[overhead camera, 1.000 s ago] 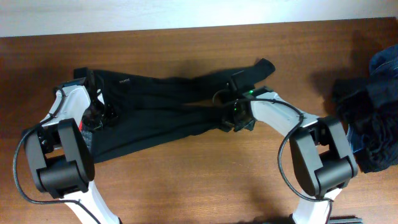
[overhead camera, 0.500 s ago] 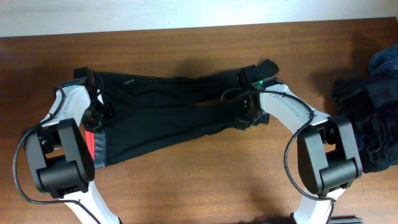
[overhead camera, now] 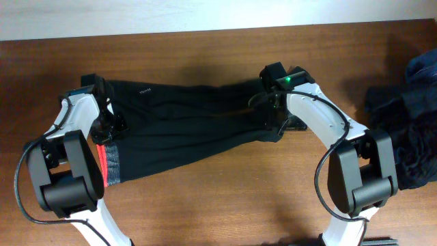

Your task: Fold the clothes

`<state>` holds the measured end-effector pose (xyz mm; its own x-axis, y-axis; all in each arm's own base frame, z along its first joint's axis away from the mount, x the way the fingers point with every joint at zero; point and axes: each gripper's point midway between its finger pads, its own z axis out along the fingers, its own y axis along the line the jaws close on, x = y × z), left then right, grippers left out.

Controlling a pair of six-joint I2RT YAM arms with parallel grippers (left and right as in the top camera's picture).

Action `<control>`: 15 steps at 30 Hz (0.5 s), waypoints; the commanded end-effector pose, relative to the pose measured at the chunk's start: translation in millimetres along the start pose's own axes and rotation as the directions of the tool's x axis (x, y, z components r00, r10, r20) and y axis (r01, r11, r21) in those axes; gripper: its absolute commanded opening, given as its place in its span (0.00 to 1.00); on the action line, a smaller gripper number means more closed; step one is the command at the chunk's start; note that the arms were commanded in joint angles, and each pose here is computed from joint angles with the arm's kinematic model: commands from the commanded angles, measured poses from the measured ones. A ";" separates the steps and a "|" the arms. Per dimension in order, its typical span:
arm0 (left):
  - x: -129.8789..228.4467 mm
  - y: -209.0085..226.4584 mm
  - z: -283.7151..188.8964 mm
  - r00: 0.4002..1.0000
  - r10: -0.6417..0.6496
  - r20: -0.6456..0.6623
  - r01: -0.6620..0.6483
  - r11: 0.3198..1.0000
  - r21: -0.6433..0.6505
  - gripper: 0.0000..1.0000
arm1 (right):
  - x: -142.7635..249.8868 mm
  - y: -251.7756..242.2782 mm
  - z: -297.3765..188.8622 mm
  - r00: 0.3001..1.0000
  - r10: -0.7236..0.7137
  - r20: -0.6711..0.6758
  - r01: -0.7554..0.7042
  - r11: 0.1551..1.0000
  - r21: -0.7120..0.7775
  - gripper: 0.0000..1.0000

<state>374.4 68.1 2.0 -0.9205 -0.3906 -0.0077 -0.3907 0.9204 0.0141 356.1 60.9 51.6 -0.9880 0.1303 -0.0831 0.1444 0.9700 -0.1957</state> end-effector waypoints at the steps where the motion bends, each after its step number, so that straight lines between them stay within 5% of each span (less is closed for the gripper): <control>1: 0.7 3.3 -4.8 1.000 -0.005 0.010 0.005 1.000 -0.016 0.04 | -7.5 -8.8 -11.4 0.999 0.040 0.037 -0.040 0.999 0.014 0.70; 9: 0.7 3.3 -4.8 1.000 -0.005 0.010 0.006 1.000 -0.016 0.04 | -34.3 -14.0 -8.5 0.985 0.141 0.099 -0.135 0.989 -0.066 0.80; 15: 0.8 3.3 -4.8 1.000 -0.005 0.010 0.006 1.000 -0.016 0.04 | -46.2 4.7 -10.5 0.977 0.212 0.021 -0.193 0.920 -0.342 0.76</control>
<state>373.9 68.2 2.0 -0.9205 -0.3906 -0.0060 -0.3906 0.9204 0.0153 395.5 46.6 51.4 -0.9411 0.2930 -0.1688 0.2961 0.9551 0.0076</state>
